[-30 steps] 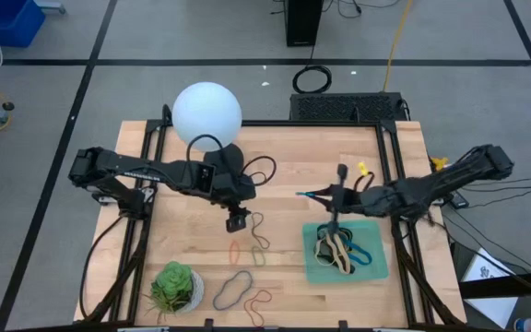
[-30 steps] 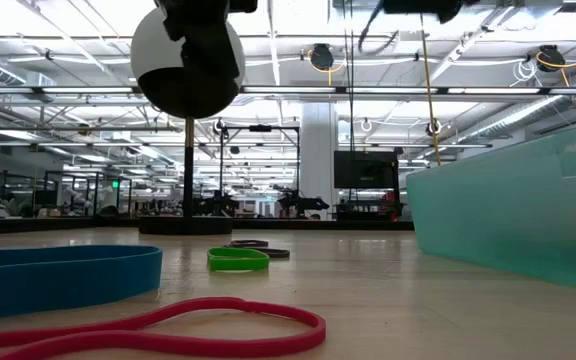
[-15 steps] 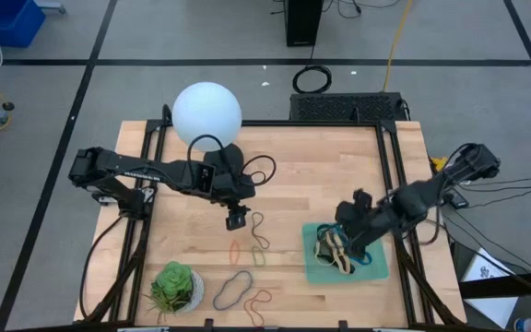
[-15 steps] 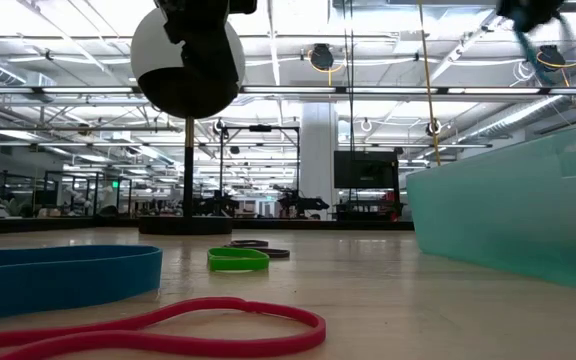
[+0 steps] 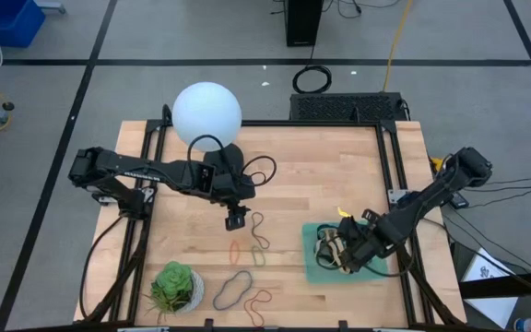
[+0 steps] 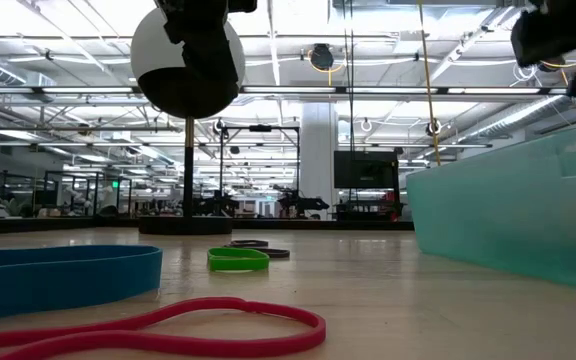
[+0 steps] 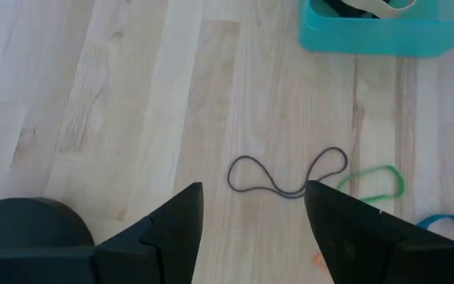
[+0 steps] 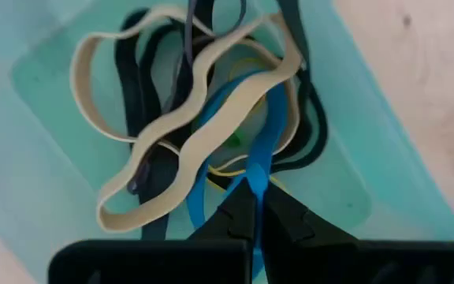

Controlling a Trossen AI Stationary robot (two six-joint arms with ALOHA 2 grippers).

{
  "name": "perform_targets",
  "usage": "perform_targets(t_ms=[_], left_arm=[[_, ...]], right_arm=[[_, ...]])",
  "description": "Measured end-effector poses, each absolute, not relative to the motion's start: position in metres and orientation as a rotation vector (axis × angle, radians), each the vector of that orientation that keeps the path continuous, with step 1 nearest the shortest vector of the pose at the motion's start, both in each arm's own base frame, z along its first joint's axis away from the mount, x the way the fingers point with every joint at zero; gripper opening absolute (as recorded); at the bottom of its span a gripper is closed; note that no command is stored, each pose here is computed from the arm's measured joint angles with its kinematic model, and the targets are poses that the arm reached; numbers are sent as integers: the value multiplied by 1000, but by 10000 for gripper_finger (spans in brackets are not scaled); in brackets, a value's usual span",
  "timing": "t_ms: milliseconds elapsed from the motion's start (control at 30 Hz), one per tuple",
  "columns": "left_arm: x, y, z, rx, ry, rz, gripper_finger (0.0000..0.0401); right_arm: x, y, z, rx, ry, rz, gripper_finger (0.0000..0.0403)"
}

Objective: Pick and place rubber bands into bin
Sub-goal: Put the top blue rubber band into the green bin

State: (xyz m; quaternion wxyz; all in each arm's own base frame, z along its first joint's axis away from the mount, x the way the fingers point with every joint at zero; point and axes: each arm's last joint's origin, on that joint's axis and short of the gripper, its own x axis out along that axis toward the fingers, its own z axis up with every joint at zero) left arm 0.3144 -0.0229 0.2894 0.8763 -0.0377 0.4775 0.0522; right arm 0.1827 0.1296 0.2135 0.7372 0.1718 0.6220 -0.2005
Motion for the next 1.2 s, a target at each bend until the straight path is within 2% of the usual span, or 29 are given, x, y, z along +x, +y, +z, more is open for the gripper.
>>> perform_targets(t_ms=[267,533,667,967,1200], left_arm=[[315,-23,290,-79,992,109,230],[315,-23,290,-80,989,109,230],[315,-23,290,-81,989,109,230],[317,-23,291,-83,968,107,230],[317,-23,291,-84,967,107,230]], right_arm=[[175,124,185,371,1374,-448,0],[173,123,181,369,1379,-458,8],[173,123,181,378,1376,-467,35],[171,122,184,385,1396,-444,134],[160,113,201,421,1348,-442,172]])
